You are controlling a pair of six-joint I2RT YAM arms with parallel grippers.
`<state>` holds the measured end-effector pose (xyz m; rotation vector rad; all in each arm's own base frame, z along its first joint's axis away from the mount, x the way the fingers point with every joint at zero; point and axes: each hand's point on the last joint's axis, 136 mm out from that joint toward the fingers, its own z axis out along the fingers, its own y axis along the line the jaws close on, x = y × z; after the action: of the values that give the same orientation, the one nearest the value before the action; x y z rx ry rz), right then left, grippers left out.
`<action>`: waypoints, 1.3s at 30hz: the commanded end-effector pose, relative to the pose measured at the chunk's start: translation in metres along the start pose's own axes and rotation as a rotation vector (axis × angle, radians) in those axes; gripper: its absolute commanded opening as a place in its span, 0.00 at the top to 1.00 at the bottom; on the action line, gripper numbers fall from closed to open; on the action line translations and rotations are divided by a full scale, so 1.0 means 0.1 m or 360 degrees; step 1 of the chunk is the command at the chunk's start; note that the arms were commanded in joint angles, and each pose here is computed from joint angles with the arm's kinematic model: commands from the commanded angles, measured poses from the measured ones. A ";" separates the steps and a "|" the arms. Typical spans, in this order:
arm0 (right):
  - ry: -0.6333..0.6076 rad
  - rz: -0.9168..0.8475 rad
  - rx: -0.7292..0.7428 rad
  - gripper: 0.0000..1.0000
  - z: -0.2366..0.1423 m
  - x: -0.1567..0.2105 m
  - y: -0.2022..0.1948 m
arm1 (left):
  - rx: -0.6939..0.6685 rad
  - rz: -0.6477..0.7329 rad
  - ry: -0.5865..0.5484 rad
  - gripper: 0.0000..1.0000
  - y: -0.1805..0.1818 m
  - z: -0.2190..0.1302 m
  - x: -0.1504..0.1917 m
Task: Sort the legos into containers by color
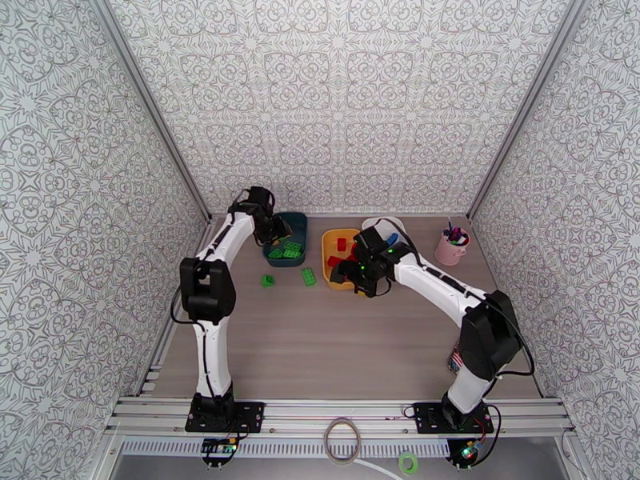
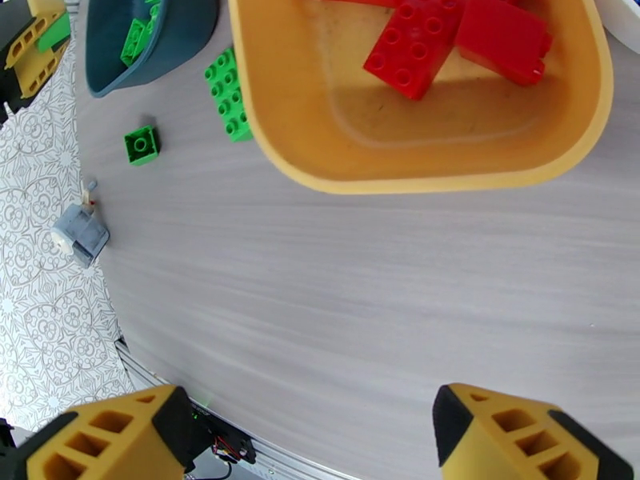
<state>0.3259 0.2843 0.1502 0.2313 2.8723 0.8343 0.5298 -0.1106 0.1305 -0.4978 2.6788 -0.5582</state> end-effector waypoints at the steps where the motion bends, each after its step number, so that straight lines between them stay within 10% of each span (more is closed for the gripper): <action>1: -0.0014 -0.0042 0.0021 0.16 -0.04 -0.08 0.05 | -0.0014 0.0076 0.0013 0.38 -0.04 -0.03 0.01; 5: 0.0000 -0.0041 0.0021 0.16 -0.01 -0.09 0.05 | -0.0072 0.0150 -0.0040 0.22 -0.07 -0.15 0.01; 19: 0.0028 -0.0039 0.0003 0.15 0.02 0.08 -0.02 | -0.0344 0.0135 -0.0138 0.13 0.48 -0.73 0.52; 39: 0.0133 -0.0160 0.0023 0.15 0.24 0.37 0.29 | -0.0486 0.0016 0.0121 0.14 1.23 -0.05 0.97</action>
<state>0.2945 0.3248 0.1368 0.0597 2.9368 0.8348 0.4025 -0.0501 0.0667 -0.5336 2.8551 -0.1824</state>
